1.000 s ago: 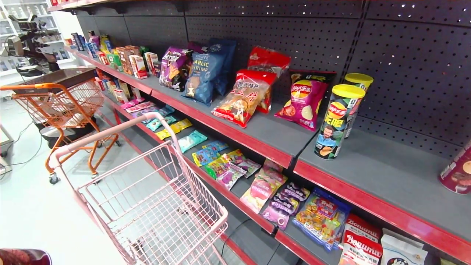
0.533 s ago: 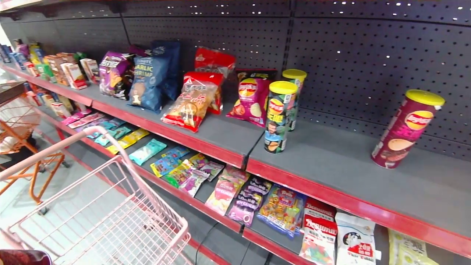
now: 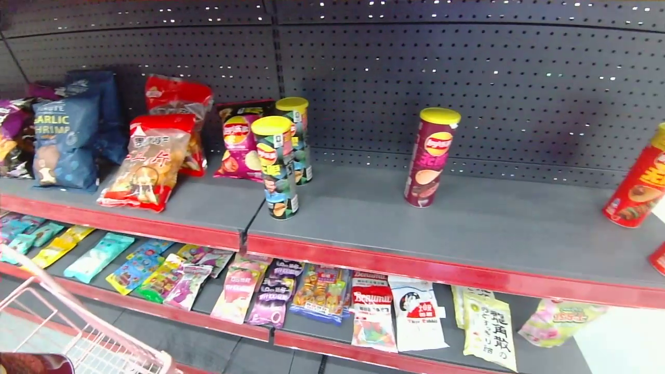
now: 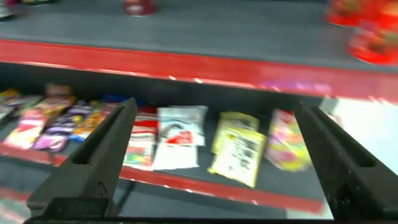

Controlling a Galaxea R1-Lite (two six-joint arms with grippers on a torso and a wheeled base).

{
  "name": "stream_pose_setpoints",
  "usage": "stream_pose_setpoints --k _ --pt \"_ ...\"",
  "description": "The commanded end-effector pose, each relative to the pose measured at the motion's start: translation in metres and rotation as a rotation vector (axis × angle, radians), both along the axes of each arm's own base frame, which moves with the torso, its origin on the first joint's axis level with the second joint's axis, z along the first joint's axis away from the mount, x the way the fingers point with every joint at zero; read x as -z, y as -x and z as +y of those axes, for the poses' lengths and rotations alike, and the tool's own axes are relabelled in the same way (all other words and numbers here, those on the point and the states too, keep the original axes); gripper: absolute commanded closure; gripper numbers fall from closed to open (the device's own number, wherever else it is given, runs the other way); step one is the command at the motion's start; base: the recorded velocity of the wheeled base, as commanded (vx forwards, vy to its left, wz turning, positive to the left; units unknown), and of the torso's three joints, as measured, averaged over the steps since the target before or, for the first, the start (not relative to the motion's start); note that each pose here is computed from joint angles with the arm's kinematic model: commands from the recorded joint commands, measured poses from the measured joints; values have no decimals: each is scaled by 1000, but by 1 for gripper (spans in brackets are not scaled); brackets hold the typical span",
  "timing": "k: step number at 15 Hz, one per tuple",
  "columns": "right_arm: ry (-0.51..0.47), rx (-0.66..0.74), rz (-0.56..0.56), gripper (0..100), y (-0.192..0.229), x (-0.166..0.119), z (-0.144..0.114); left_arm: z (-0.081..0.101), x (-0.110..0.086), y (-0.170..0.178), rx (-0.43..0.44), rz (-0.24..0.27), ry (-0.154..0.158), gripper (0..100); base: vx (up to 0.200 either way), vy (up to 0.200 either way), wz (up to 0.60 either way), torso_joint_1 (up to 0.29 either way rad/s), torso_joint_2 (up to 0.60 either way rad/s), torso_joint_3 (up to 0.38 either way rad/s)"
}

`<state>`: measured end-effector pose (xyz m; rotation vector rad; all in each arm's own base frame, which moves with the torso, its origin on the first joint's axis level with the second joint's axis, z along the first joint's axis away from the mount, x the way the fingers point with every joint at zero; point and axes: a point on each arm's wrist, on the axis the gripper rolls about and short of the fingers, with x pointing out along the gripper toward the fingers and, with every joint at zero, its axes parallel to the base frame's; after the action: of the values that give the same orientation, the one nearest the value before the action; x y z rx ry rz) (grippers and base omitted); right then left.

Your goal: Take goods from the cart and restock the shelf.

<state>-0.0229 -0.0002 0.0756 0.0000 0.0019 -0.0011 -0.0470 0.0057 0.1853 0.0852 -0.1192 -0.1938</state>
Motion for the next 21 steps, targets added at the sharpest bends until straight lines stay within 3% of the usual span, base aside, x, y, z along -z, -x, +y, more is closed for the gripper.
stream_pose_setpoints --k 1,3,6,11,21 --pt "0 0 0 0 0 0 0 0 0 -1 0 4 -1 100 0 0 -600 2 -7 2" --pt "0 0 0 0 0 0 0 0 0 -1 6 4 -1 100 0 0 0 0 0 0" --pt "0 0 -2 0 0 0 0 0 1 -2 0 9 -55 100 0 0 0 0 0 0" --pt "0 0 0 0 0 0 0 0 6 -1 -7 33 -89 100 120 0 0 -1 -1 1" --pt "8 -1 0 0 0 0 0 0 7 3 18 12 -90 100 20 0 0 -1 -2 1"
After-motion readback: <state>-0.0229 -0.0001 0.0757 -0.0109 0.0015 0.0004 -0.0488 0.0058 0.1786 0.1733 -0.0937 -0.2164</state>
